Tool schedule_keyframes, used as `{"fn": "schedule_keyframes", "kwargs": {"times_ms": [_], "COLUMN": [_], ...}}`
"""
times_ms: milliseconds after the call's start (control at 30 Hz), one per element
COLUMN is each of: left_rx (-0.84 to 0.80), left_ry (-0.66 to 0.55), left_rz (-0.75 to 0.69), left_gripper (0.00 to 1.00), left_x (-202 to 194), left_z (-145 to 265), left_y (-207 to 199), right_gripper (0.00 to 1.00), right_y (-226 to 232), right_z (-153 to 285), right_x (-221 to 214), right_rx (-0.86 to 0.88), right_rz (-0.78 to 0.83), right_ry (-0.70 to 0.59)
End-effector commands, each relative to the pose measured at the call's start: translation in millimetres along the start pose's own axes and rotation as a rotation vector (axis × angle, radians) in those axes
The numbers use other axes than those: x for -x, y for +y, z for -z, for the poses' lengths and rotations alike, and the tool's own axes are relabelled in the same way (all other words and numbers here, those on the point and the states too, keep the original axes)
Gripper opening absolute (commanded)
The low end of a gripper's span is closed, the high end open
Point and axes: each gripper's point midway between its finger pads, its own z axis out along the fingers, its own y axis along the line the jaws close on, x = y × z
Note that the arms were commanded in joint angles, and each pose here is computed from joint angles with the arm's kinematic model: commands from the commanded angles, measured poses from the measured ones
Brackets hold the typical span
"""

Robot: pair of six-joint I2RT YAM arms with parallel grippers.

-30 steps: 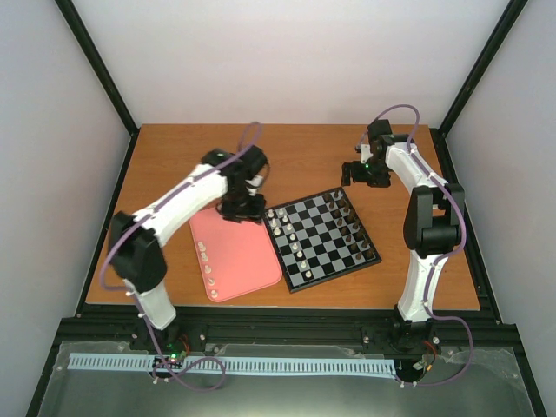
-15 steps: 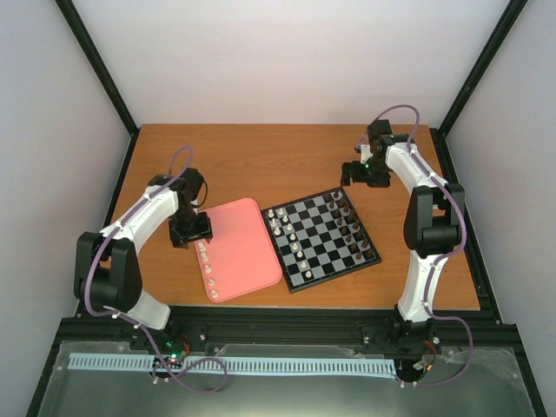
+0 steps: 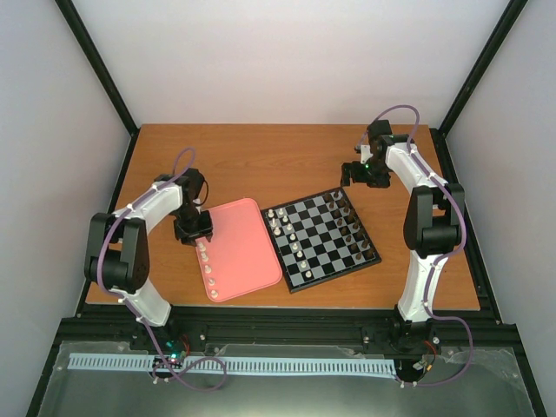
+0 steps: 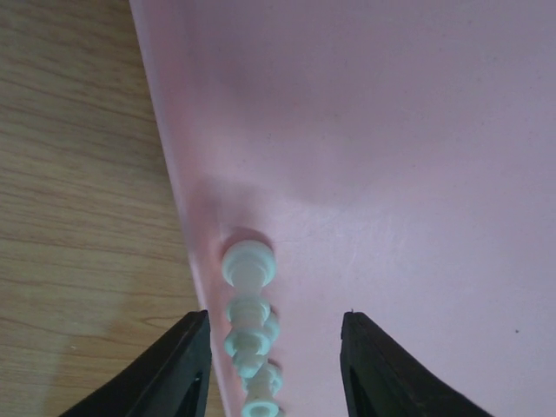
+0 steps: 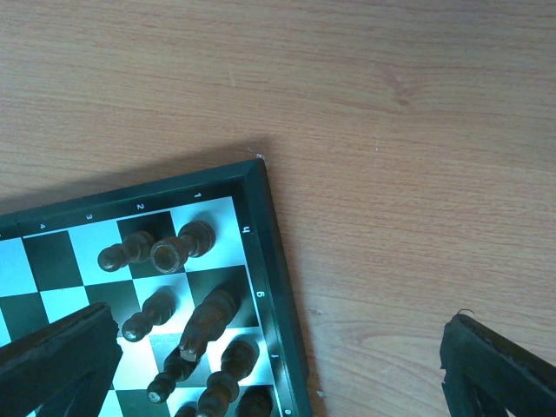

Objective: Set up the chess pieces on the board
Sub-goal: Pick up the chess piece from the storage box.

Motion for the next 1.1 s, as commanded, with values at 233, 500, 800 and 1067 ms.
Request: {"fn": "schedule_keyframes", "kwargs": {"times_ms": [233, 500, 800, 1067], "left_rx": [-0.019, -0.016, -0.029, -0.064], "left_ry": [0.029, 0.041, 0.046, -0.004], "left_rz": [-0.017, -0.019, -0.033, -0.122], "left_gripper": [0.36, 0.21, 0.01, 0.01], "left_x": [-2, -4, -7, -13], "left_z": [-9, -13, -1, 56], "left_y": [-2, -1, -4, -30], "right_gripper": [1.0, 1.0, 1.0, 1.0], "right_y": [-4, -5, -5, -7], "right_z": [4, 2, 2, 3], "right_x": [2, 2, 1, 0], "right_rx": [-0.012, -0.015, -0.016, -0.027], "right_rz": [0.002, 0.001, 0.001, -0.005], "right_ry": [-0.009, -0.005, -0.003, -0.006]}}
